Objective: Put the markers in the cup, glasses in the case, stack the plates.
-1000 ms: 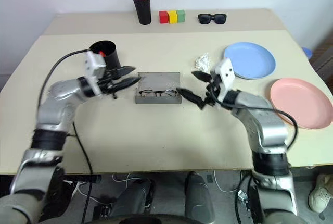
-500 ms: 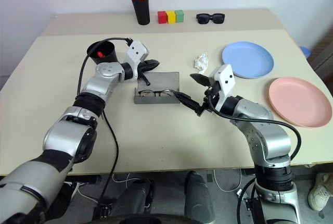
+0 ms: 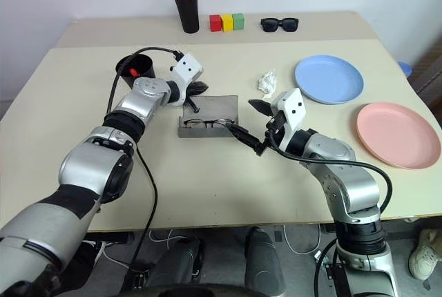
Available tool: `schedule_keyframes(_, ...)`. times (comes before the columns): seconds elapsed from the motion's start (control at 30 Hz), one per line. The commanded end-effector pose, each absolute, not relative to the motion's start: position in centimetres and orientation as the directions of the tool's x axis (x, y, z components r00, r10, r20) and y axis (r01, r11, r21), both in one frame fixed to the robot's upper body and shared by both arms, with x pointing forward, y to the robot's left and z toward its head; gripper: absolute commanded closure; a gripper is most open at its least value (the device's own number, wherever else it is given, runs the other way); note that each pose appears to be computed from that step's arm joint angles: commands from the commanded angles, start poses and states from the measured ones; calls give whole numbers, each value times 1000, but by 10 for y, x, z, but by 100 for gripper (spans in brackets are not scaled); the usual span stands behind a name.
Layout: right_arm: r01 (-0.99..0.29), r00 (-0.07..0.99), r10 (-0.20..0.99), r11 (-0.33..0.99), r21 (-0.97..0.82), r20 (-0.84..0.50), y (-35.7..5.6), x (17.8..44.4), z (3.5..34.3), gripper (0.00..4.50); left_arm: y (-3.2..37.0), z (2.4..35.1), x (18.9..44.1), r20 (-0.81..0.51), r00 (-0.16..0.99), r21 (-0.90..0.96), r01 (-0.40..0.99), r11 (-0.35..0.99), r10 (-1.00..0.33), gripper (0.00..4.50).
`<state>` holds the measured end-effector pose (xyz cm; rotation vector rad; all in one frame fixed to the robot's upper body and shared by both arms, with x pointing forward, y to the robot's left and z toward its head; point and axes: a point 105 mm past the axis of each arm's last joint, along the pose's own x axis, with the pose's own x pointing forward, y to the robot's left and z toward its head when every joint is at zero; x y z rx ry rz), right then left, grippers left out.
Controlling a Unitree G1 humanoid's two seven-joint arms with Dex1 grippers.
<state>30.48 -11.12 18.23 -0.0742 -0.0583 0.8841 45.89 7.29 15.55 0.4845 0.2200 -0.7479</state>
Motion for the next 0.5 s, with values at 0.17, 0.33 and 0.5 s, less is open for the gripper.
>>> schedule_keyframes(0.17, -766, 626, 778, 626, -148, 52, -108, 301, 194, 0, 69, 173, 457, -358, 674, 271, 737, 619, -646, 443)
schedule_keyframes(0.33, -763, 629, 777, 626, -160, 41, -108, 302, 192, 0, 64, 177, 449, -377, 598, 190, 797, 573, -708, 443)
schedule_keyframes(0.5, -762, 630, 776, 626, -166, 38, -107, 305, 191, 0, 63, 174, 437, -411, 513, 130, 851, 509, -754, 443)
